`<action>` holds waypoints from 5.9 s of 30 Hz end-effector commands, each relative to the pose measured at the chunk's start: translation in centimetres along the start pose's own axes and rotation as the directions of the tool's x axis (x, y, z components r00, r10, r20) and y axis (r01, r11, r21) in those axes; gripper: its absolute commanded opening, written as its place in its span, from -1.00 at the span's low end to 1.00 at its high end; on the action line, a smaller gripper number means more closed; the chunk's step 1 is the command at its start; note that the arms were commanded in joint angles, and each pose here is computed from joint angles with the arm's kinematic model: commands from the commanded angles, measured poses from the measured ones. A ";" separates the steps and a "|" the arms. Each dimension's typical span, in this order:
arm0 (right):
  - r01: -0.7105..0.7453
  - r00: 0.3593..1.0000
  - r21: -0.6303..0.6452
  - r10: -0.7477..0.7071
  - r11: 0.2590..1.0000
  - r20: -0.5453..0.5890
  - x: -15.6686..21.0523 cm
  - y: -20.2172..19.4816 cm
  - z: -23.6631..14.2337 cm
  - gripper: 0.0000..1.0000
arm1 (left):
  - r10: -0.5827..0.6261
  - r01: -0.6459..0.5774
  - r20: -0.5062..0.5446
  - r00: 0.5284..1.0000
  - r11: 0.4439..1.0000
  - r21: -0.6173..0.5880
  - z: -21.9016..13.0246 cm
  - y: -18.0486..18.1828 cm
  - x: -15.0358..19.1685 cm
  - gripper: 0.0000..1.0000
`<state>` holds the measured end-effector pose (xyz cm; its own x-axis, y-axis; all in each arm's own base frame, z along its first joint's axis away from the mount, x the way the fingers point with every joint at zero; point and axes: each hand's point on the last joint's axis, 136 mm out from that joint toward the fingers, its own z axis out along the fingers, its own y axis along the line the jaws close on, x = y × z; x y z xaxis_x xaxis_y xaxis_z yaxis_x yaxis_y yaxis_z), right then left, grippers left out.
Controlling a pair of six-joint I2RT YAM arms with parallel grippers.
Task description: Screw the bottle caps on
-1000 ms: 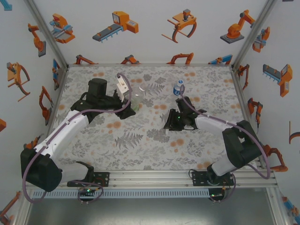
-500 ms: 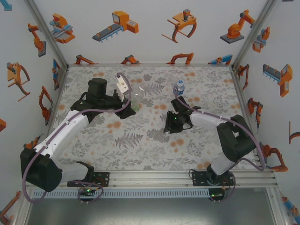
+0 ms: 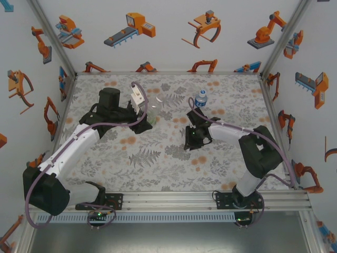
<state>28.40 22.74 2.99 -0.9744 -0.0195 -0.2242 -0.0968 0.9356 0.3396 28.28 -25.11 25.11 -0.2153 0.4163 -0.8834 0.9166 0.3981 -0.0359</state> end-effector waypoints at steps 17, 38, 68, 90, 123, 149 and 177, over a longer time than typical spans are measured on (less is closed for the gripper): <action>-0.221 0.966 -0.312 0.251 0.924 0.061 -0.5 0.3 1.9 -0.45 | -0.016 0.016 0.008 1.000 1.000 0.010 -0.1 0.3 -1.0 -0.98; -0.115 0.989 0.077 0.108 0.990 0.097 1.2 -4.3 -1.6 -0.19 | -0.018 0.018 0.007 1.000 1.000 0.008 -0.2 0.4 -1.1 -0.98; 0.202 0.961 0.212 -0.236 0.956 0.147 -2.5 3.6 -1.4 -0.10 | -0.031 0.031 0.003 1.000 0.999 0.017 -0.1 0.3 -1.0 -0.98; 0.150 0.984 0.208 -0.166 0.967 0.062 -0.7 3.1 -0.3 -0.20 | -0.036 0.036 0.002 0.999 0.999 0.015 -0.2 0.2 -1.0 -0.98; 0.161 0.986 0.212 -0.168 0.964 0.014 0.5 2.8 1.2 -0.24 | -0.033 0.033 -0.005 0.999 0.999 0.007 -0.3 0.3 -0.9 -0.98; 0.629 0.676 0.092 -0.602 0.772 0.424 -2.7 9.6 -14.4 -0.47 | 0.241 -0.232 -0.062 0.969 0.965 0.119 -0.5 -4.8 0.2 -0.99; 0.986 -0.120 0.162 -0.541 0.030 0.833 6.1 18.1 -30.8 -0.71 | 0.586 -0.589 0.070 0.807 0.793 0.155 -2.7 -9.3 2.2 -1.00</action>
<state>16.80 28.05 34.13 0.2064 -0.3027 -0.9305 -0.9424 0.1944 -0.2723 19.48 -25.31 24.16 0.3056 0.5641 -0.7671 0.9288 0.0010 0.3707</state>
